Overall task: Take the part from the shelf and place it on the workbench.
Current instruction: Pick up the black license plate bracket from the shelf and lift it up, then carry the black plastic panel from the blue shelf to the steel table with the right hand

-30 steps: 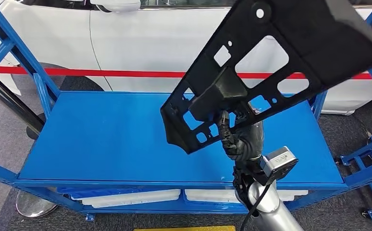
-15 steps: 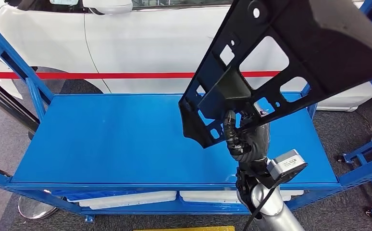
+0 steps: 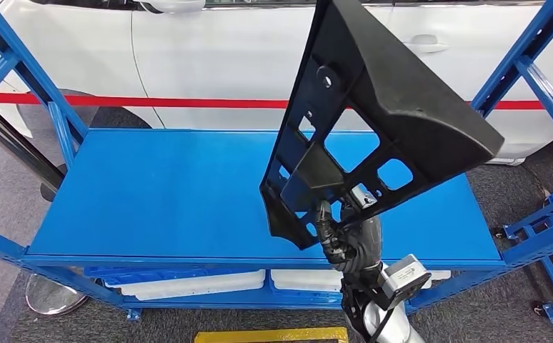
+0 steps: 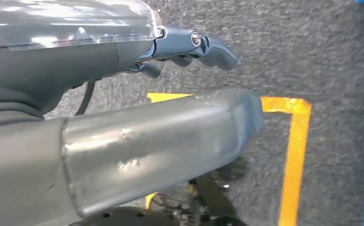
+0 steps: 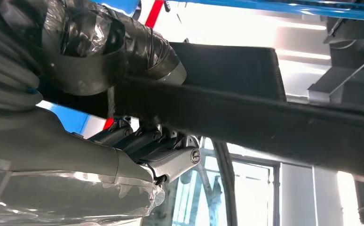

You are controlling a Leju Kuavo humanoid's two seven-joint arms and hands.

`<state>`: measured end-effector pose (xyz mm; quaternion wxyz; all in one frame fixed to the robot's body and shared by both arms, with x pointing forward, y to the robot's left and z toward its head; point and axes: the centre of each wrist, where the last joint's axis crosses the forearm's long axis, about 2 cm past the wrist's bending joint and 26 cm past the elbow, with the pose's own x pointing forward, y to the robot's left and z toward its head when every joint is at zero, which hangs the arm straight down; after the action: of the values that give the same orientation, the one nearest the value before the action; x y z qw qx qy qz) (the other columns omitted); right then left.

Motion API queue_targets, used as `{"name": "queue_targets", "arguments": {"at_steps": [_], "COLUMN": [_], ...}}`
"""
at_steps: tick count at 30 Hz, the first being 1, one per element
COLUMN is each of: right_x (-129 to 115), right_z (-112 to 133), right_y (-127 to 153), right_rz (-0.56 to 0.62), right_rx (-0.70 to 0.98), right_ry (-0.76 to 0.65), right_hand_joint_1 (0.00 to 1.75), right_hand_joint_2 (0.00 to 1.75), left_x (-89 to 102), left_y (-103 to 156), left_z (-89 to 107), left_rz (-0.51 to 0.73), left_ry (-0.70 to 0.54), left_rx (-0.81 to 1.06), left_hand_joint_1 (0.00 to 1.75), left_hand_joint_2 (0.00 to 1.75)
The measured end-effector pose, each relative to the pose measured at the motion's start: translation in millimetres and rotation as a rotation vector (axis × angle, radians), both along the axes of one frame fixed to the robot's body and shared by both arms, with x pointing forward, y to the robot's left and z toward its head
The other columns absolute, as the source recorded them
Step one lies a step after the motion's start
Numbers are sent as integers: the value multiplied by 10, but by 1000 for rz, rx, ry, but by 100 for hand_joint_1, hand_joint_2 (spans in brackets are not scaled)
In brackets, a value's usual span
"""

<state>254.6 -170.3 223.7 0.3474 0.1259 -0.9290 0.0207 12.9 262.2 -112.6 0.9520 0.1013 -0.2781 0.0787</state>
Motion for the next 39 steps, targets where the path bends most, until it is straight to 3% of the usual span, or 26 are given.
{"name": "queue_targets", "arguments": {"at_steps": [28, 39], "right_x": [-85, -92], "right_z": [-88, -89], "right_y": [33, 56], "right_rz": [19, 114], "right_rx": [13, 37], "right_ry": [11, 20], "right_hand_joint_1": [175, 175], "right_hand_joint_2": [175, 175], "left_x": [16, -1], "left_y": [-10, -18], "left_z": [2, 1], "left_rz": [14, 7], "left_ry": [6, 11], "left_rx": [-8, -12], "left_hand_joint_1": [0, 0], "left_hand_joint_2": [0, 0]}}
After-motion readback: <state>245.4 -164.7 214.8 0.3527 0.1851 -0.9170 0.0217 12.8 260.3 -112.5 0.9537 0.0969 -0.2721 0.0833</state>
